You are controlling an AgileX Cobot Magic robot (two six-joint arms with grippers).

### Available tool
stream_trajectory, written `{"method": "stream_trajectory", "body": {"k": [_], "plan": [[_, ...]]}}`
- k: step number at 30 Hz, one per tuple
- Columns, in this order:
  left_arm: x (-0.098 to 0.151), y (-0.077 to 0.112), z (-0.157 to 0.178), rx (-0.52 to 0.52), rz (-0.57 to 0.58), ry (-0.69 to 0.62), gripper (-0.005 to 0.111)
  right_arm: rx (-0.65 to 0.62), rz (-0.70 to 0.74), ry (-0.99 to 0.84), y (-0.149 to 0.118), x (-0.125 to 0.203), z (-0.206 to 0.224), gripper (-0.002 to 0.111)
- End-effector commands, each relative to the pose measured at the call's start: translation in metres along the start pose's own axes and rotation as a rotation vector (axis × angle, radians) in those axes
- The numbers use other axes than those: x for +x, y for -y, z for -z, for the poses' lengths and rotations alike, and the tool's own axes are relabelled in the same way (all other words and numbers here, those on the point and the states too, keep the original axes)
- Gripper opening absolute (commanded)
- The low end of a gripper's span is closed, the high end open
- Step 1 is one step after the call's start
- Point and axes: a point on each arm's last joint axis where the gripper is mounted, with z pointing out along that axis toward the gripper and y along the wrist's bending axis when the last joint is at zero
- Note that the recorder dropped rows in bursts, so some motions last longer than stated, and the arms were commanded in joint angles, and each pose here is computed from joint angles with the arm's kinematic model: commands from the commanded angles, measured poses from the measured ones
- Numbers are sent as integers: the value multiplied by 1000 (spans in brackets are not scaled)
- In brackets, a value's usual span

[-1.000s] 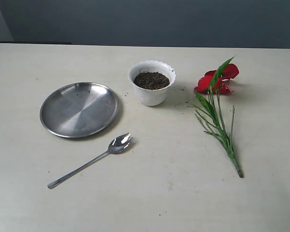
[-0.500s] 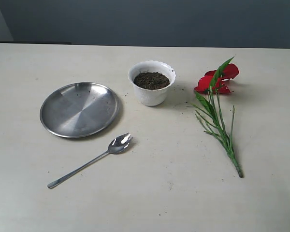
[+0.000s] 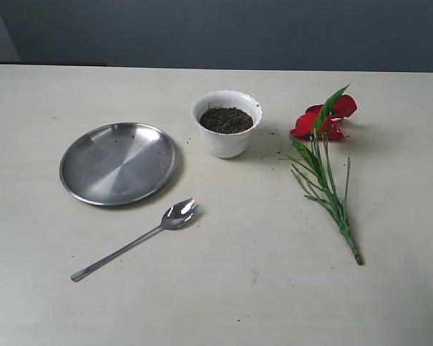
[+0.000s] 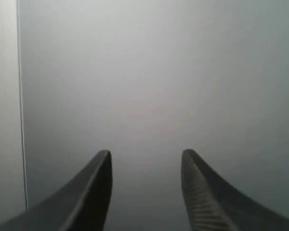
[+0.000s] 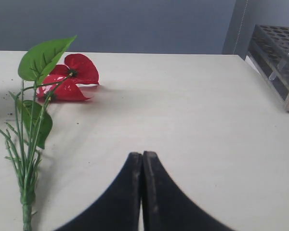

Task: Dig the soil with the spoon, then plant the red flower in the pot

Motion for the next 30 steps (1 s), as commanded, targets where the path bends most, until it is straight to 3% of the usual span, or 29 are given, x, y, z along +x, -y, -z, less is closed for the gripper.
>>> {"method": "stream_trajectory", "body": {"k": [1,9,14,22,30], "plan": [[0,11,-16,76,-148,-38,54,4,1,11,0,0,0,0],[14,33,-41,197,-170,-121,58,4,1,11,0,0,0,0],[47,47,-61,269,-192,-316,58,4,1,11,0,0,0,0],[94,65,-81,382,-351,-544,58,4,1,11,0,0,0,0],[127,70,-95,404,-328,-702,58,4,1,11,0,0,0,0]]}}
